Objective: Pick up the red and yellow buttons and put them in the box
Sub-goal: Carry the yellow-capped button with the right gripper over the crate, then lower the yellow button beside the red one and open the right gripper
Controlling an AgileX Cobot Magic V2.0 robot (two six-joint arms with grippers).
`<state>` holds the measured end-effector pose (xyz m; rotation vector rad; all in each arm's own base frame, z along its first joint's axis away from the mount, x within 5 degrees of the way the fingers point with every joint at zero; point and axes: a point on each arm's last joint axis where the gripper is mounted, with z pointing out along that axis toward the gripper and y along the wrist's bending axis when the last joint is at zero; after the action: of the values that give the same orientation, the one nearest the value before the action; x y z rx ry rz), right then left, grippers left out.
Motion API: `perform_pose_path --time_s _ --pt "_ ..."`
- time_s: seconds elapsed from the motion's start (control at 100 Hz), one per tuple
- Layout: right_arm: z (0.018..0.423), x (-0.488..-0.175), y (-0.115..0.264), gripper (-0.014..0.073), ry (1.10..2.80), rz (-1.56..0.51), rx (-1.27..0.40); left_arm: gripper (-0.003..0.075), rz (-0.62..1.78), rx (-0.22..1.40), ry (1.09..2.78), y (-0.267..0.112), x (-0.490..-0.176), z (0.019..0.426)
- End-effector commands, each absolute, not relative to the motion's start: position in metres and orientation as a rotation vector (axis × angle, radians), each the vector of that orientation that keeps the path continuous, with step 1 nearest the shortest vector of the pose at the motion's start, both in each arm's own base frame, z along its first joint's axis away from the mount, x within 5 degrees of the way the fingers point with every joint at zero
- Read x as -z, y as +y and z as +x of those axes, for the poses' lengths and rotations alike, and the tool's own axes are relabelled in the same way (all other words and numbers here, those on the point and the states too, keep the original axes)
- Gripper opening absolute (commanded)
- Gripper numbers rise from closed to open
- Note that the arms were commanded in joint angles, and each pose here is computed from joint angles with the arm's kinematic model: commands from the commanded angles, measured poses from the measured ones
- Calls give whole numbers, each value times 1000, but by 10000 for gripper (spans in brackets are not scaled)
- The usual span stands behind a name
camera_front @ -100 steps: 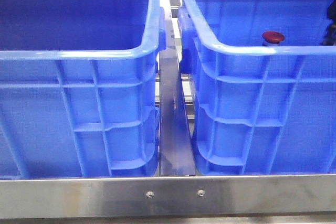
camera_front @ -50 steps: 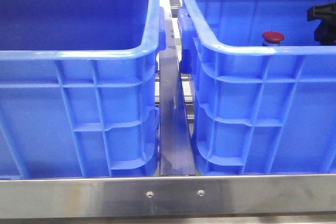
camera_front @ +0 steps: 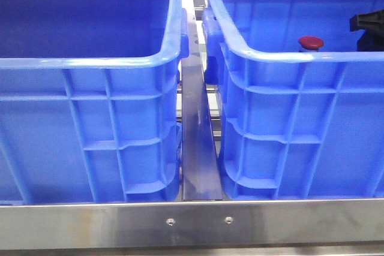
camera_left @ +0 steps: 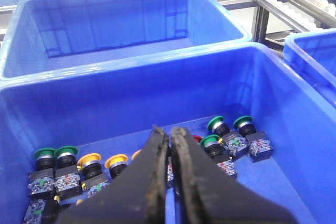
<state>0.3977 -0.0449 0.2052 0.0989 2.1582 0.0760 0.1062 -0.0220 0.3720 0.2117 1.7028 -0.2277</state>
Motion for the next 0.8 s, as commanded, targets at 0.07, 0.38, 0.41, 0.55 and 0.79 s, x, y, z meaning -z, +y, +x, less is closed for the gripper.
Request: perform_pose_path --time_s 0.07,0.38,0.41,0.55,0.79 --pt "391 -212 -42 111 2136 102 -113 -19 146 241 1631 -20 -385 106" --pt "388 -208 -40 155 2145 93 -136 -19 146 240 1631 -20 -385 106" --pt "388 -208 -40 174 2145 93 -136 -19 146 240 1631 -20 -385 106" --pt "388 -208 -40 340 2146 96 -131 -19 146 240 1631 -20 -385 106" --pt "384 -221 -42 419 2121 108 -95 -19 146 240 1631 -20 -385 106"
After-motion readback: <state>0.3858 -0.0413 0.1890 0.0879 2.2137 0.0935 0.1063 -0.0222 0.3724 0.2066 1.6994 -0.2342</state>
